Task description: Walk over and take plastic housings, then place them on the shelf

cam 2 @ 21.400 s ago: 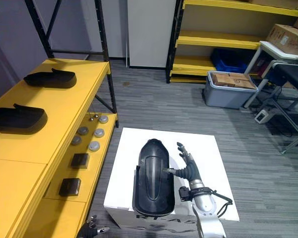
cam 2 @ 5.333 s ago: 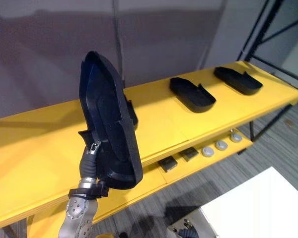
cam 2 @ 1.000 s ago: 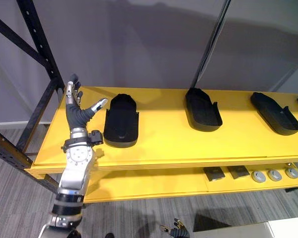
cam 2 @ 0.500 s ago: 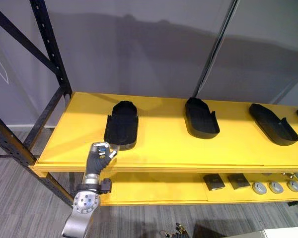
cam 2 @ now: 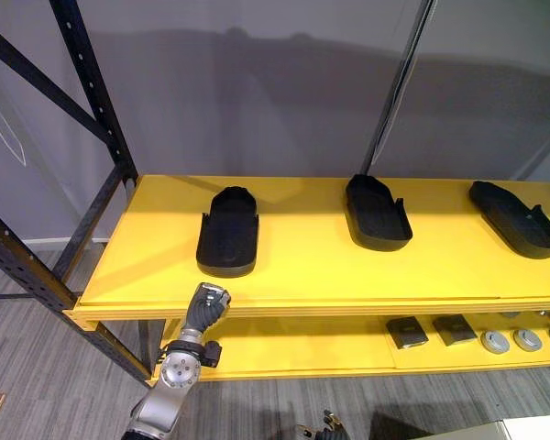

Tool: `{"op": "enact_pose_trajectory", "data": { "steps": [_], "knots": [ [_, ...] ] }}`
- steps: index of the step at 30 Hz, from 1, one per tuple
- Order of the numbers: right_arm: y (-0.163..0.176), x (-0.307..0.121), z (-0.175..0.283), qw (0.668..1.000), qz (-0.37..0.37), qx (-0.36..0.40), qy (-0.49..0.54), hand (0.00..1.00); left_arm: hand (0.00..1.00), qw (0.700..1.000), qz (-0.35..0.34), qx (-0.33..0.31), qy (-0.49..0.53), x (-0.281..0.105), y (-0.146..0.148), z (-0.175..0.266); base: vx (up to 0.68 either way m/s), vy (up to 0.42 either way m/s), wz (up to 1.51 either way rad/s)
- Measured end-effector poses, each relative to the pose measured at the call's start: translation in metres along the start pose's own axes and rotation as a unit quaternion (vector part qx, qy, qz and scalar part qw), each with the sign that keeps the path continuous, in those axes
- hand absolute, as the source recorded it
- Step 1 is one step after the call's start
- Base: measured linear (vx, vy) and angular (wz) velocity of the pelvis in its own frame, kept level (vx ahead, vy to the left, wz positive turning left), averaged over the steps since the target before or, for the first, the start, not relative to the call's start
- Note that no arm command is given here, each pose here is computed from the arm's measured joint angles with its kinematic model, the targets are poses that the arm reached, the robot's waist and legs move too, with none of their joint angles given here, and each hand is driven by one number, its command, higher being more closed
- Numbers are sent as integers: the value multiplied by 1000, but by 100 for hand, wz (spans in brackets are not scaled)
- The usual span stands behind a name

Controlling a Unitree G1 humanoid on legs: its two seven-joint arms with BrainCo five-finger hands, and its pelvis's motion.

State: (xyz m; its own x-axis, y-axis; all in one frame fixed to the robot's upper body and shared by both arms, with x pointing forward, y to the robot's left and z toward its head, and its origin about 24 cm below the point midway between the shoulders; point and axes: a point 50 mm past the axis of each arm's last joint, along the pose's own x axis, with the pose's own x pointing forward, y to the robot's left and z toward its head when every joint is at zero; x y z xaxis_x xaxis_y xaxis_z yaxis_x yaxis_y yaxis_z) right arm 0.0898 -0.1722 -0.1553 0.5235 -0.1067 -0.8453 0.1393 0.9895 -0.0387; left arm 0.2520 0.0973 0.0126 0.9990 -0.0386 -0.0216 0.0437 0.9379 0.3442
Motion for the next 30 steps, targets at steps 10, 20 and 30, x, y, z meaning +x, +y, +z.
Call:
{"op": "enact_pose_trajectory", "data": {
  "steps": [10,20,30],
  "knots": [
    [6,4,5,1000,13,-20,3,0,100,998,10,54,1,34,12,3,7,3,-1],
    [12,8,12,999,26,-30,-2,0,100,996,42,83,-5,62,35,13,1,-2,-8],
    [14,10,17,999,33,-40,-7,0,100,995,45,87,-16,70,39,20,0,0,0]
  ]
}}
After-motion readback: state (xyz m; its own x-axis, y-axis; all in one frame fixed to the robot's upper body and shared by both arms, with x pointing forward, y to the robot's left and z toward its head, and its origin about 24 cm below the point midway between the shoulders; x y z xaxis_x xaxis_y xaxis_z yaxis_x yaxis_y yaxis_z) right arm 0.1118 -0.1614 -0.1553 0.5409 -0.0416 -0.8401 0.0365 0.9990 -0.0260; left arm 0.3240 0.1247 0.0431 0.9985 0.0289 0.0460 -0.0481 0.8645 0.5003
